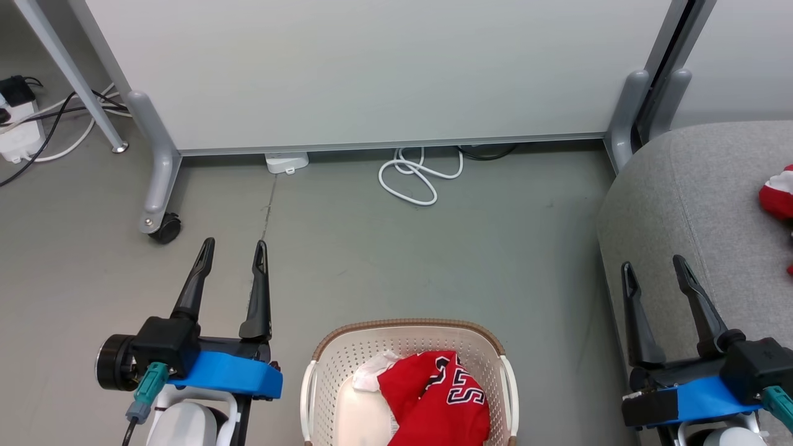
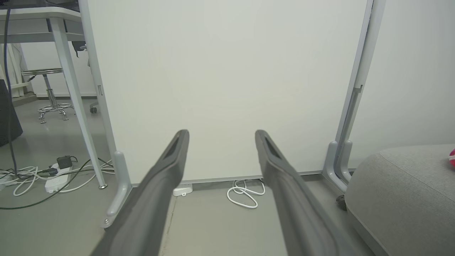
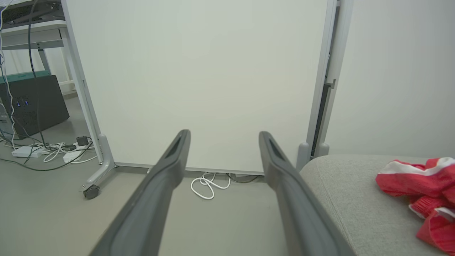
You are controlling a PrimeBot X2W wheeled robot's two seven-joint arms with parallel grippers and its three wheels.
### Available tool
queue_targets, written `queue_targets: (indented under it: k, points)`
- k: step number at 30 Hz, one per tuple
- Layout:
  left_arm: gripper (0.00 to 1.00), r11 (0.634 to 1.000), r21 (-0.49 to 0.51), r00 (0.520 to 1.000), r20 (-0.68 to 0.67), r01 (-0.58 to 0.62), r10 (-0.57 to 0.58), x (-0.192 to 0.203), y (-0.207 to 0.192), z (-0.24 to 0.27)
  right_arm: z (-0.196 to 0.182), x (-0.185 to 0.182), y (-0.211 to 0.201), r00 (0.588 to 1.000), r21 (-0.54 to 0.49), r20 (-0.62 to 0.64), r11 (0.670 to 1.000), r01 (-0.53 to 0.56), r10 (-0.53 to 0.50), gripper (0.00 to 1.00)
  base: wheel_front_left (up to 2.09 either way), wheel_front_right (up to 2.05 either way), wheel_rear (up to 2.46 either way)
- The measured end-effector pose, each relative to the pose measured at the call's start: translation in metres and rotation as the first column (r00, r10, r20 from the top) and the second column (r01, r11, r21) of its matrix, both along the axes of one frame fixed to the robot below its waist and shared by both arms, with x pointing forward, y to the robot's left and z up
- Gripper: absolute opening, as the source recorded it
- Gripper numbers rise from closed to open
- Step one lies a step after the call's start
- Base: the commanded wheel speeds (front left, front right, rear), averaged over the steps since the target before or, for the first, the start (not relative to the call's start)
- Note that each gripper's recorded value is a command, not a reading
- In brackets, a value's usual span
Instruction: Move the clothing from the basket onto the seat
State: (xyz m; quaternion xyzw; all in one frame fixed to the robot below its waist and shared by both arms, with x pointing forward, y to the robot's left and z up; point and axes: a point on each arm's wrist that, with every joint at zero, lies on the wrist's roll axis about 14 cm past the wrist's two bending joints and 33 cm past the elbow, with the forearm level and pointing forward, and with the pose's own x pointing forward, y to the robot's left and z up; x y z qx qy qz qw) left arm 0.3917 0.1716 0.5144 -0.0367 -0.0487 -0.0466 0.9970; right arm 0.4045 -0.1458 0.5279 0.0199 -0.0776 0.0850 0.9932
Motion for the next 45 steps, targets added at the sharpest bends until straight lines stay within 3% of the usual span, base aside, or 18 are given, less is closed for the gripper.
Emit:
queue_targets:
  k: [19, 29, 38, 45]
  points:
    - [1.0, 1.0, 0.001, 1.0, -0.008, 0.016, -0.016, 0.001, -0.006, -0.003, -0.001, -0.002, -0.005, 1.0, 0.003, -0.004, 1.0, 0.016, -0.016, 1.0, 0.0, 0.0, 0.0]
    - [1.0, 0.983, 0.007, 0.983, -0.025, 0.183, -0.183, 0.023, -0.055, -0.006, 0.004, 0.007, -0.005, 1.0, 0.004, 0.013, 1.0, 0.017, -0.017, 1.0, 0.0, 0.0, 0.0]
    - [1.0, 0.921, 0.019, 0.91, -0.163, 0.389, -0.381, 0.054, -0.111, -0.052, 0.002, 0.033, -0.015, 0.999, -0.018, 0.024, 0.999, 0.039, -0.039, 1.0, 0.0, 0.0, 0.0]
    - [1.0, 0.86, -0.008, 0.804, -0.348, 0.511, -0.482, 0.054, -0.143, -0.119, -0.011, 0.052, -0.027, 0.998, -0.046, 0.007, 0.997, 0.057, -0.057, 1.0, 0.0, 0.0, 0.0]
